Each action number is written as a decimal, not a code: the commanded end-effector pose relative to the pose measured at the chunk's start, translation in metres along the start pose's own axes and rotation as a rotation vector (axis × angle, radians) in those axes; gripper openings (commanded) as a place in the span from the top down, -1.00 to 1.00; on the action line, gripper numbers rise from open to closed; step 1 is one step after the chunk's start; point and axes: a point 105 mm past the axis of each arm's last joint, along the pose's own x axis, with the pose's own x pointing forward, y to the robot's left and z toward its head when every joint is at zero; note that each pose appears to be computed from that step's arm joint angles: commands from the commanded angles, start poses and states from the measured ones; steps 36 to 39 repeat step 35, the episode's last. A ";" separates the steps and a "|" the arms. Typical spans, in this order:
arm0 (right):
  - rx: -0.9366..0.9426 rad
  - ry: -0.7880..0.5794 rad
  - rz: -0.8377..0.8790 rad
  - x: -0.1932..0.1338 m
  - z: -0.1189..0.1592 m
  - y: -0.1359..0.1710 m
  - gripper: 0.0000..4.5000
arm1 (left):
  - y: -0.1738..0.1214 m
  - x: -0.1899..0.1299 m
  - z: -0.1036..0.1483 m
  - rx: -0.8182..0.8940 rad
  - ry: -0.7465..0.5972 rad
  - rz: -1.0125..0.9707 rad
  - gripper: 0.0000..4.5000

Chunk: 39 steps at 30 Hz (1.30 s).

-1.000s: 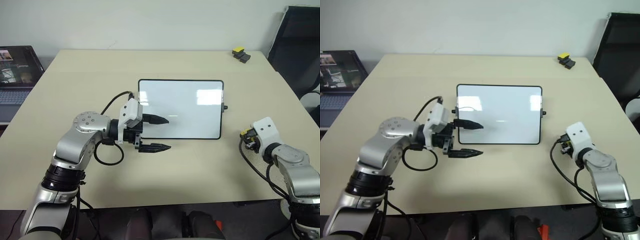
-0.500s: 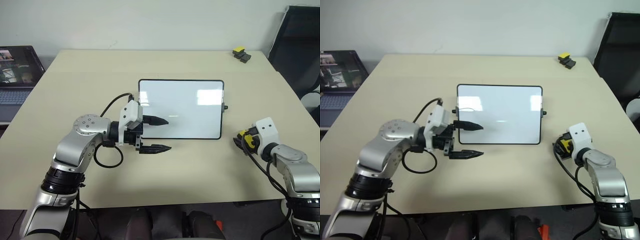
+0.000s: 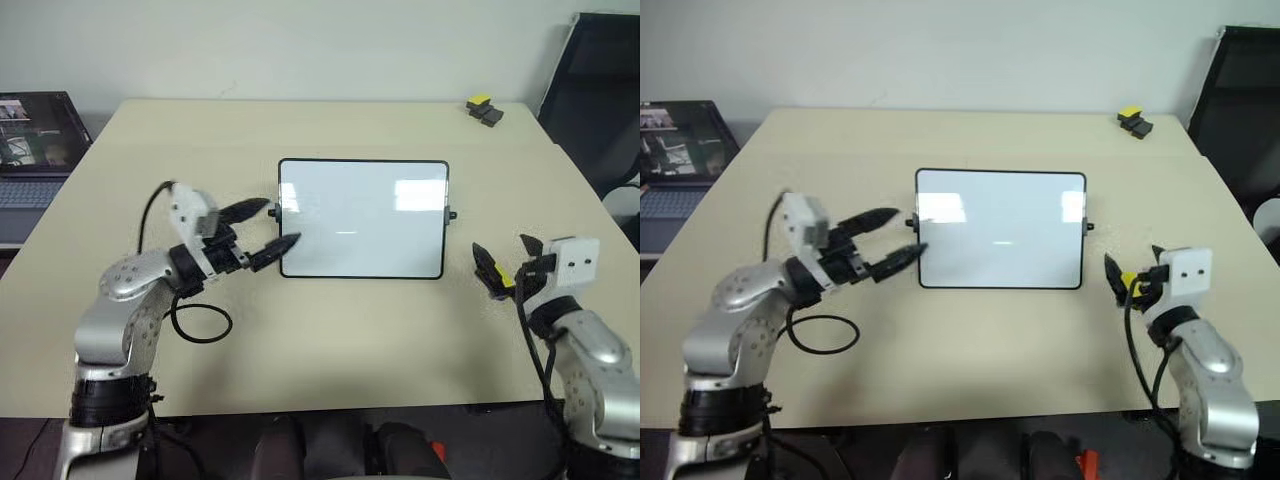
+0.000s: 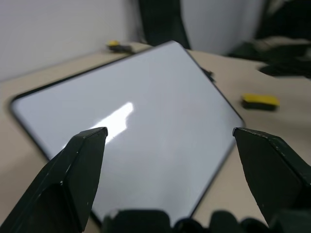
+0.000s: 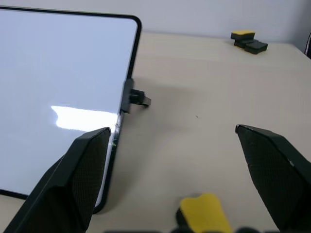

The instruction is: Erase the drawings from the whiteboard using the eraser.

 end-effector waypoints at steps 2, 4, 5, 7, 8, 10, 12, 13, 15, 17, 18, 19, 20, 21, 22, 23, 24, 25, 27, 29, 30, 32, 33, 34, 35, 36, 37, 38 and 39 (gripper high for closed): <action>-0.069 -0.159 -0.001 -0.019 0.006 0.018 -0.99 | 0.019 -0.031 0.007 0.031 -0.112 0.278 -1.00; -0.083 -0.176 0.013 -0.029 -0.006 0.029 -0.99 | 0.023 -0.049 -0.008 0.030 -0.101 0.410 -1.00; -0.089 -0.182 0.019 -0.031 -0.010 0.032 -0.99 | 0.024 -0.055 -0.012 0.031 -0.095 0.443 -1.00; -0.093 -0.188 0.063 -0.038 -0.018 0.044 -0.99 | 0.026 -0.071 -0.022 0.024 -0.083 0.537 -1.00; -0.055 -0.158 0.083 -0.041 -0.029 0.049 -0.99 | 0.029 -0.083 -0.027 0.026 -0.077 0.600 -1.00; -0.045 -0.128 0.105 -0.044 -0.041 0.051 -0.99 | 0.031 -0.096 -0.032 0.036 -0.083 0.694 -1.00; -0.058 -0.132 0.128 -0.043 -0.043 0.055 -0.99 | 0.031 -0.101 -0.037 0.027 -0.078 0.718 -1.00; -0.065 -0.141 0.130 -0.040 -0.042 0.052 -0.99 | 0.028 -0.097 -0.038 0.033 -0.079 0.715 -1.00; -0.081 -0.143 0.129 -0.034 -0.044 0.041 -0.99 | 0.022 -0.086 -0.040 0.032 -0.082 0.709 -1.00; -0.101 -0.131 0.130 -0.032 -0.051 0.037 -0.99 | 0.019 -0.086 -0.043 0.030 -0.083 0.736 -1.00; -0.109 -0.127 0.137 -0.031 -0.053 0.038 -0.99 | 0.016 -0.087 -0.044 0.031 -0.084 0.740 -1.00; -0.111 -0.121 0.144 -0.031 -0.056 0.037 -0.99 | 0.012 -0.085 -0.044 0.037 -0.086 0.740 -1.00; -0.114 -0.115 0.149 -0.030 -0.058 0.033 -0.99 | 0.008 -0.081 -0.043 0.043 -0.087 0.737 -1.00; -0.115 -0.112 0.151 -0.030 -0.061 0.031 -0.99 | 0.006 -0.081 -0.044 0.035 -0.091 0.746 -1.00; -0.112 -0.108 0.153 -0.030 -0.063 0.031 -0.99 | 0.003 -0.082 -0.044 0.024 -0.094 0.755 -1.00; -0.112 -0.107 0.157 -0.031 -0.063 0.031 -0.99 | 0.001 -0.082 -0.045 0.020 -0.093 0.756 -1.00; -0.111 -0.107 0.159 -0.030 -0.064 0.030 -0.99 | -0.002 -0.081 -0.046 0.017 -0.092 0.755 -1.00; -0.110 -0.108 0.164 -0.030 -0.063 0.029 -0.99 | -0.004 -0.080 -0.047 0.015 -0.087 0.750 -1.00; -0.113 -0.113 0.179 -0.030 -0.062 0.032 -0.99 | -0.008 -0.079 -0.047 0.015 -0.082 0.736 -1.00; -0.111 -0.113 0.186 -0.032 -0.062 0.035 -0.99 | -0.010 -0.079 -0.050 0.019 -0.069 0.720 -1.00; -0.111 -0.113 0.189 -0.032 -0.061 0.036 -0.99 | -0.010 -0.079 -0.051 0.017 -0.065 0.721 -1.00; -0.111 -0.116 0.197 -0.033 -0.059 0.040 -0.99 | -0.009 -0.081 -0.051 0.006 -0.063 0.725 -1.00; -0.112 -0.117 0.197 -0.033 -0.058 0.040 -0.99 | -0.009 -0.080 -0.051 0.006 -0.063 0.721 -1.00; -0.115 -0.117 0.198 -0.033 -0.057 0.040 -0.99 | -0.009 -0.080 -0.052 0.006 -0.061 0.719 -1.00; -0.118 -0.116 0.198 -0.033 -0.057 0.040 -0.99 | -0.009 -0.079 -0.052 0.006 -0.059 0.717 -1.00; -0.118 -0.116 0.198 -0.033 -0.057 0.040 -0.99 | -0.009 -0.079 -0.052 0.006 -0.059 0.717 -1.00; -0.118 -0.116 0.198 -0.033 -0.057 0.040 -0.99 | -0.009 -0.079 -0.052 0.006 -0.059 0.717 -1.00; -0.118 -0.116 0.198 -0.033 -0.057 0.040 -0.99 | -0.009 -0.079 -0.052 0.006 -0.059 0.717 -1.00; -0.118 -0.116 0.198 -0.033 -0.057 0.040 -0.99 | -0.009 -0.079 -0.052 0.006 -0.059 0.717 -1.00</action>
